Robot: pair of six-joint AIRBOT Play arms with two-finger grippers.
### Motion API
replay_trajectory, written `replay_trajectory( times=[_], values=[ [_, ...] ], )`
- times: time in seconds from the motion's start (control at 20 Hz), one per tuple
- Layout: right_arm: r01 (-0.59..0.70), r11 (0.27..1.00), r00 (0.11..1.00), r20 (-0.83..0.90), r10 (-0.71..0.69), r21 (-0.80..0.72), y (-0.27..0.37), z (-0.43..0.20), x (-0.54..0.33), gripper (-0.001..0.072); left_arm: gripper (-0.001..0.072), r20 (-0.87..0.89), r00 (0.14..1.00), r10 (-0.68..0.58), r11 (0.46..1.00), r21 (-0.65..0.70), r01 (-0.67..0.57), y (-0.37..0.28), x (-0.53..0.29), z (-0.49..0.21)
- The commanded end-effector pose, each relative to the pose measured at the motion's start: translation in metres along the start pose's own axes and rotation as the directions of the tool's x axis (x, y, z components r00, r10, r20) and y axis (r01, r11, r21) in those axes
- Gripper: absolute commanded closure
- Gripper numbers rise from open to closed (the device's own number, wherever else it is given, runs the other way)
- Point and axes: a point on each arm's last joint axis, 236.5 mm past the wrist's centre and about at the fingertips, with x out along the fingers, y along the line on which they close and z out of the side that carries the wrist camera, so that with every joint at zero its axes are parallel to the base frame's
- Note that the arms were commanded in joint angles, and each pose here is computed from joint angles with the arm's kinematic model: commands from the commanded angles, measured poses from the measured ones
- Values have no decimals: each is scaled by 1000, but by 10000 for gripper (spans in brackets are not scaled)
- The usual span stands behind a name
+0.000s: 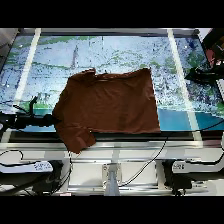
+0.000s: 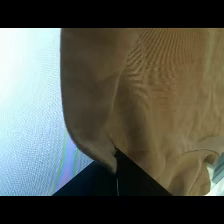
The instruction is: Fold the clothes and pants, and hang the long-sleeved shirts on hangers.
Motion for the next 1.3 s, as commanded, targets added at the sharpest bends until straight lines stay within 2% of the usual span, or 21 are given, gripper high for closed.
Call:
replay_trajectory(
  times=[0.0, 0.2, 0.3, 0.4, 0.5, 0.7, 0.75, 0.8, 0.85, 1.0, 1.25],
  values=[
    [-35, 998, 995, -98, 30, -52, 7, -23, -3, 694, 688, -9, 1000, -29, 999, 15, 29, -8, -3, 2],
    [-133, 985, 960, -263, 100, -110, 27, -68, -19, 697, 688, 30, 1000, -4, 998, 69, 2, -14, -21, 19],
    [-168, 979, 950, -283, 130, -115, 38, -88, -26, 697, 688, 62, 998, 18, 995, 100, -25, -18, -32, 28],
    [-174, 980, 930, -343, 131, -100, 39, -132, -27, 697, 688, 82, 996, 33, 993, 114, -42, -20, -37, 31],
    [-190, 981, 914, -372, 163, -37, 42, -183, -24, 697, 688, 86, 996, 34, 992, 117, -45, -21, -39, 32],
    [-321, 933, 891, -284, 355, 161, 86, -254, -3, 696, 688, 127, 992, -3, 994, 104, -10, -30, -39, 42],
    [-321, 927, 892, -265, 365, 195, 89, -261, 4, 672, 687, 135, 991, -11, 995, 102, -2, -32, -40, 44],
    [-301, 927, 899, -256, 354, 225, 86, -268, 11, 509, 687, 140, 990, -16, 995, 100, 2, -33, -40, 45],
    [-259, 929, 911, -254, 325, 263, 79, -273, 19, 284, 688, 140, 990, -16, 995, 100, 2, -33, -40, 45],
    [-115, 939, 943, -260, 205, 324, 47, -275, 35, 275, 687, 140, 990, -16, 995, 100, 2, -33, -40, 45],
    [-103, 902, 886, -374, 275, 420, 47, -298, 58, 275, 687, 140, 990, -15, 995, 100, 1, -33, -40, 45]
  ],
)
